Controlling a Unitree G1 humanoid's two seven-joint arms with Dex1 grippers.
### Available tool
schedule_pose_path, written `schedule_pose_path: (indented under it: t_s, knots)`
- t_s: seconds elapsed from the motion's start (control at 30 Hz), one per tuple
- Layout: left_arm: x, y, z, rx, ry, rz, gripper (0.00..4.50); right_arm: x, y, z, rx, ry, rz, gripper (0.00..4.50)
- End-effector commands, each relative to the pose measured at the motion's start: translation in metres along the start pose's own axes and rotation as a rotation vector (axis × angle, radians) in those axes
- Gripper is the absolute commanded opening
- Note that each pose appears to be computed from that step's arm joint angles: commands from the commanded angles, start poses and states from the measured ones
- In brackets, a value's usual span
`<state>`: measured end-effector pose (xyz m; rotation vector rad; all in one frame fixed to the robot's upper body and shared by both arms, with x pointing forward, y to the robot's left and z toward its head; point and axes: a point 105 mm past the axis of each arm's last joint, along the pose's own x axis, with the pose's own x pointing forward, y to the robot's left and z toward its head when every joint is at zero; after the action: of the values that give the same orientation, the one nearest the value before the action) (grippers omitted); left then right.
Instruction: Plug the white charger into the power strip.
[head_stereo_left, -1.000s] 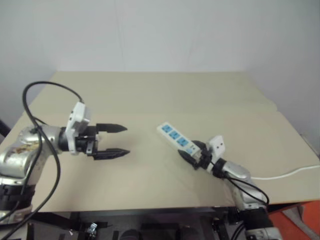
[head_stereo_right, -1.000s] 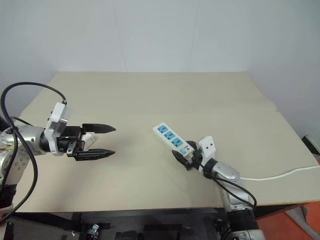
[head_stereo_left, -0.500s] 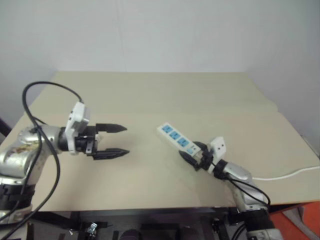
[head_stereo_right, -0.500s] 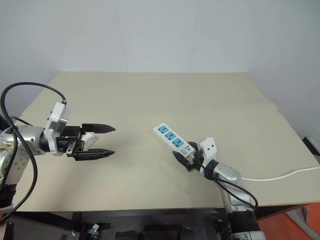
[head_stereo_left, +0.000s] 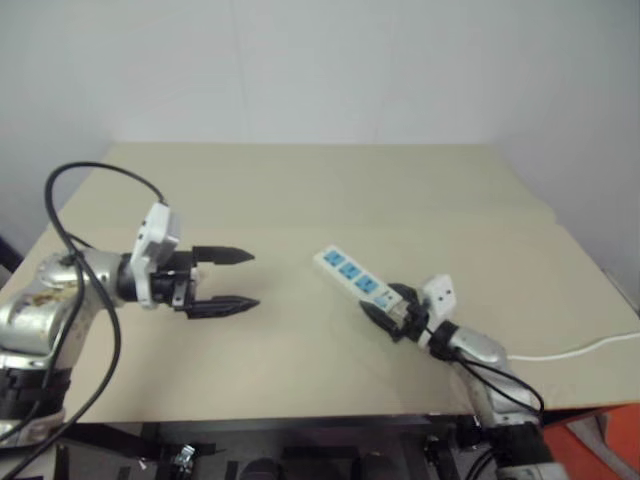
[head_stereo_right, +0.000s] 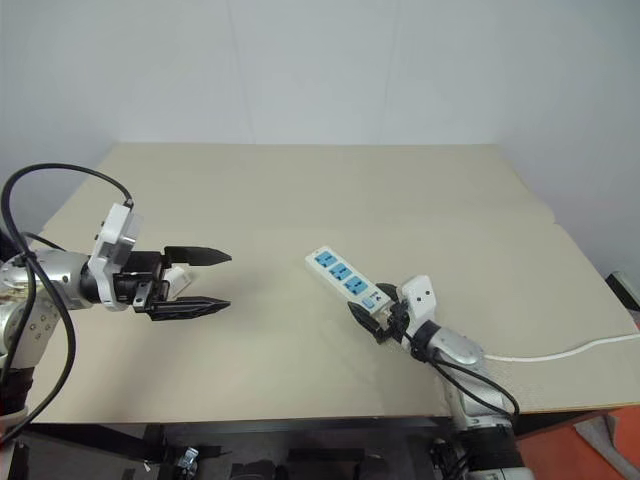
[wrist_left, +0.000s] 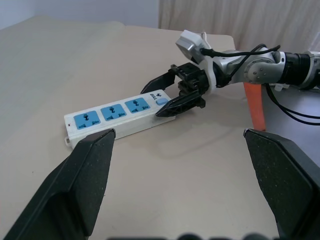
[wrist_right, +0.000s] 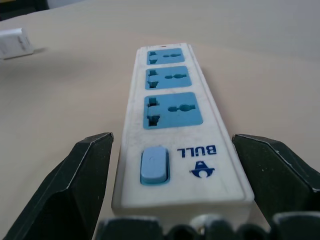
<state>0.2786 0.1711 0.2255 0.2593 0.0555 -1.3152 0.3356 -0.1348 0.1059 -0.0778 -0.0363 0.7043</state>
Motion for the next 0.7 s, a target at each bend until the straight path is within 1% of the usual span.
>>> schedule_pose_path:
  t_s: [0.03, 0.27, 0.7]
  knots:
    - [0.000, 0.001, 0.009, 0.045, -0.012, 0.000, 4.50, -0.004, 0.000, 0.021, -0.067, -0.060, 0.005, 4.45]
    - [0.002, 0.001, 0.009, 0.046, -0.017, -0.003, 4.50, -0.003, 0.004, 0.005, -0.035, -0.016, 0.001, 4.45]
    - [0.000, 0.002, 0.010, 0.051, -0.012, 0.005, 4.50, 0.009, 0.002, -0.012, 0.006, -0.009, -0.035, 4.45]
